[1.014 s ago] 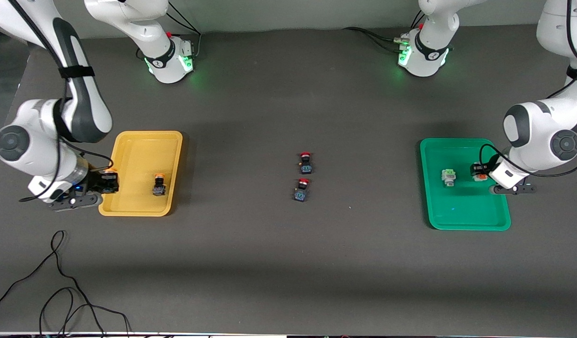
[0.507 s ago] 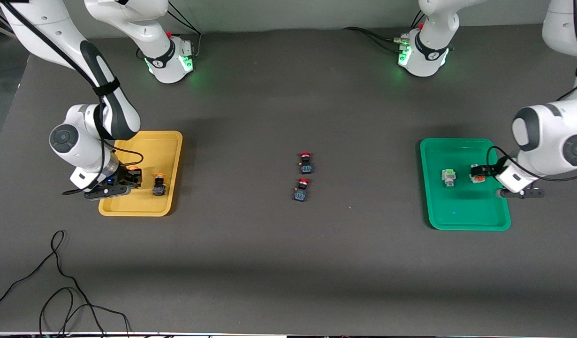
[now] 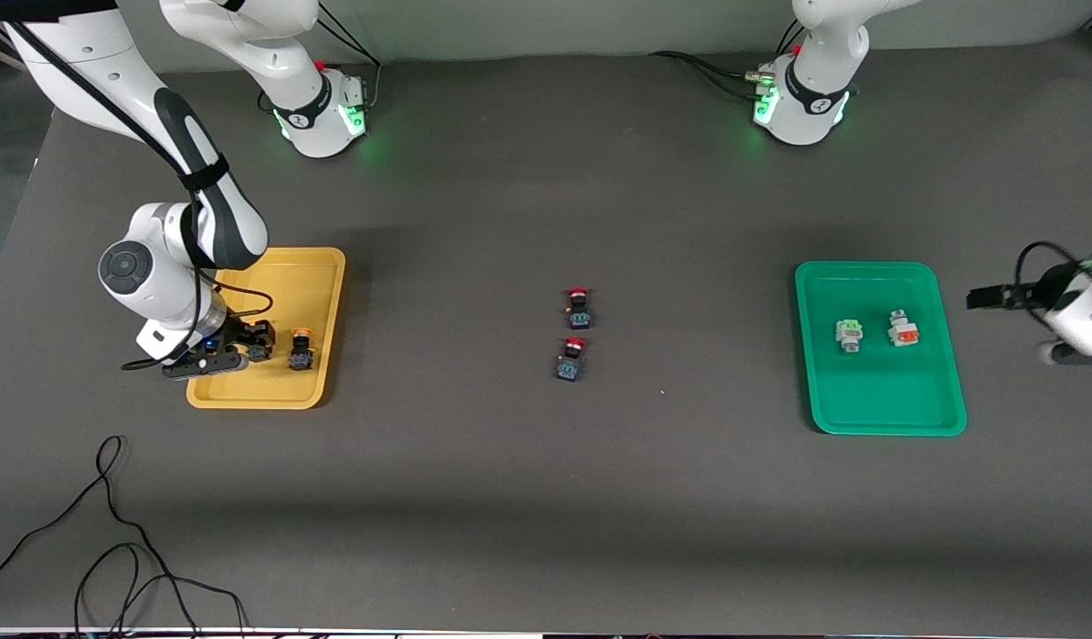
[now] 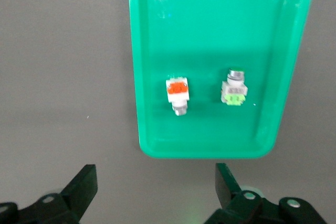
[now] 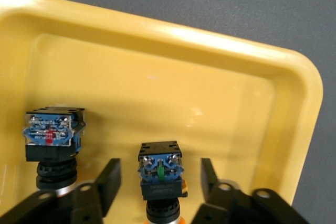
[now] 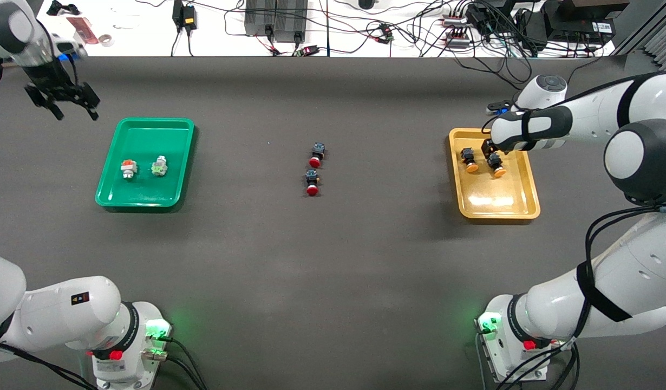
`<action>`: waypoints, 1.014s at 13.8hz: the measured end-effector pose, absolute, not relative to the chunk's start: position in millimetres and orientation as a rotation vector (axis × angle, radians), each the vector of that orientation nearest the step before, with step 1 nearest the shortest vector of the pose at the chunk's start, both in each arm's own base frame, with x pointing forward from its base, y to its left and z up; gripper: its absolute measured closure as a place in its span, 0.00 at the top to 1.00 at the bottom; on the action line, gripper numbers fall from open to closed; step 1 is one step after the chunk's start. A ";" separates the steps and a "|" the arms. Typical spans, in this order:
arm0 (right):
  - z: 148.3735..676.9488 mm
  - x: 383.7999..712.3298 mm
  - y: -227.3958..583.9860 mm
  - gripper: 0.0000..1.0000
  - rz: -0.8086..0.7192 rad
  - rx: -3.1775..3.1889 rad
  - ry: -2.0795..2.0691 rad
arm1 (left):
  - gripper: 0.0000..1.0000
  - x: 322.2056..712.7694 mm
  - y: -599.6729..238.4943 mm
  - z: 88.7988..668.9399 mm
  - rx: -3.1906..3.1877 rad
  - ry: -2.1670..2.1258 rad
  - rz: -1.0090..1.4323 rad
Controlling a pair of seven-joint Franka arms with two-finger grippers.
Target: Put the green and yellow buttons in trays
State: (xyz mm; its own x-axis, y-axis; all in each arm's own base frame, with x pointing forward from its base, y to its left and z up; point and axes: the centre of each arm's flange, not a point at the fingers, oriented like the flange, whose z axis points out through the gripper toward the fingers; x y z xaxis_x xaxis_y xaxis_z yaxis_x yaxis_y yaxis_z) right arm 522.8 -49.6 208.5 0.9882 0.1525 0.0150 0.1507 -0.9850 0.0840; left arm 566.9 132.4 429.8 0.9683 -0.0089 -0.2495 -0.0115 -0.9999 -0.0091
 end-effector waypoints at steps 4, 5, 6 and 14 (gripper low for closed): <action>257.4 536.1 -48.8 1.00 0.059 3.054 0.174 | 1.00 557.1 87.7 505.5 -3.132 0.091 0.332; 284.5 541.8 -46.0 1.00 0.056 3.058 0.140 | 1.00 557.9 71.4 520.6 -3.129 0.115 0.326; 314.8 547.5 -40.7 1.00 0.033 3.061 0.118 | 1.00 559.8 52.5 532.4 -3.123 0.122 0.320; 541.8 557.4 -39.0 1.00 -0.098 3.056 0.034 | 1.00 554.8 -46.0 576.5 -3.117 0.131 0.280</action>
State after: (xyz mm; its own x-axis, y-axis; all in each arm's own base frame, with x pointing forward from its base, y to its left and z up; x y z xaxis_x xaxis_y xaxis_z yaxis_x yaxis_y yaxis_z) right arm 557.4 -39.0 541.8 0.9977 0.0195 -0.0646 0.0248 -0.9963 0.0827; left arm 554.8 -46.0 576.5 0.9805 -0.0826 -0.1784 -0.0844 -0.9964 -0.0021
